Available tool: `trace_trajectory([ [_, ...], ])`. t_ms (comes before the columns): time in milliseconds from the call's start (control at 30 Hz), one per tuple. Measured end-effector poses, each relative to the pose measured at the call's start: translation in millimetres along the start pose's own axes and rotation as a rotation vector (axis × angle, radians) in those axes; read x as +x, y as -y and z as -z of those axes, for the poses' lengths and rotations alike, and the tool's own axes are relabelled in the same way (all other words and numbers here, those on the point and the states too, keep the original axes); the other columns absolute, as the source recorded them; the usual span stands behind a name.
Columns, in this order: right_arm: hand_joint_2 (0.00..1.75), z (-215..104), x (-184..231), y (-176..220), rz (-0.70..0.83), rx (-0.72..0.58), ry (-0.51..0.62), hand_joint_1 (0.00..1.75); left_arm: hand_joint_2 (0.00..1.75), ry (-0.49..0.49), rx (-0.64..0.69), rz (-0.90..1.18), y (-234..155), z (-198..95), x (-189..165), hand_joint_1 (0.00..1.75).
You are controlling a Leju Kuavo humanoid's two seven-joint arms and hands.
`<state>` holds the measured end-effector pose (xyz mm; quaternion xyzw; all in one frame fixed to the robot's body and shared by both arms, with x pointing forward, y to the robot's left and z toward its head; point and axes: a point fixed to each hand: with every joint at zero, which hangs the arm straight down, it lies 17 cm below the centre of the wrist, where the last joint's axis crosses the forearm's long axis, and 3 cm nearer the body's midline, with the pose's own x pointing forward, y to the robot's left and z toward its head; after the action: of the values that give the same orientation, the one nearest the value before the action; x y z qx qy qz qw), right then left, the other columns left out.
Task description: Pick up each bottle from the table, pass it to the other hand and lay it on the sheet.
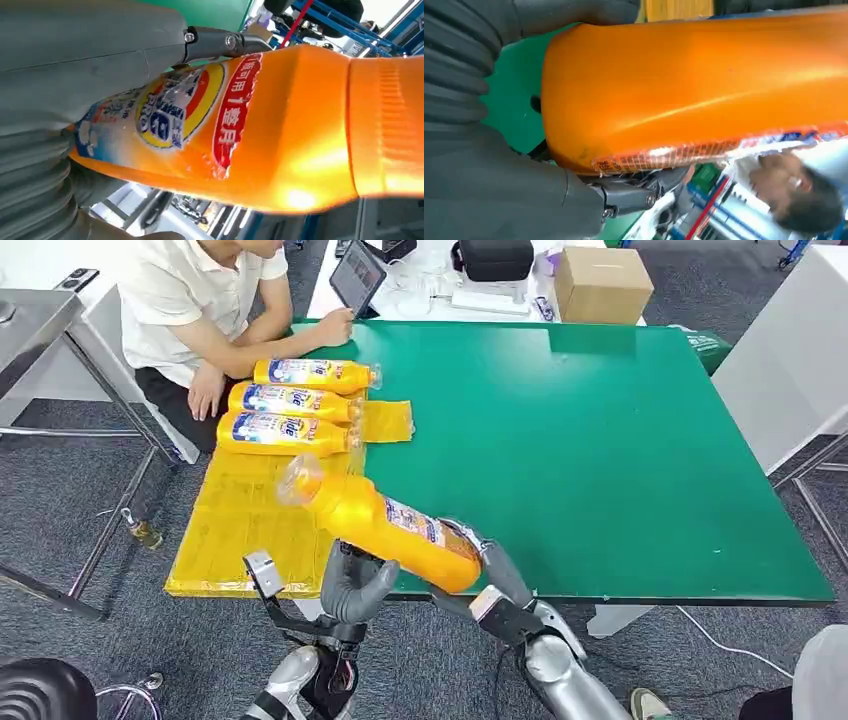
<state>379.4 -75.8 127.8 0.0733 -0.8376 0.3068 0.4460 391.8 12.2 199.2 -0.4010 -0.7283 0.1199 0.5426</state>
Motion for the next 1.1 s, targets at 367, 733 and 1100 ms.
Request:
trace_trajectory([
  [367, 1.75, 9.6, 11.2, -22.0, 0.049, 0.061, 0.033, 1.73, 1.75, 0.049, -0.004, -0.010, -0.6, 9.8, 13.9, 0.00],
  [733, 1.75, 10.2, 12.5, -31.0, 0.105, 0.089, 0.030, 0.89, 1.75, 0.062, -0.021, -0.058, 0.0, 9.7, 19.4, 1.75],
  [1100, 1.75, 1.2, 4.2, -40.1, 0.146, 0.117, -0.001, 0.00, 1.75, 0.059, -0.064, -0.146, -0.6, 7.8, 26.7, 1.75],
])
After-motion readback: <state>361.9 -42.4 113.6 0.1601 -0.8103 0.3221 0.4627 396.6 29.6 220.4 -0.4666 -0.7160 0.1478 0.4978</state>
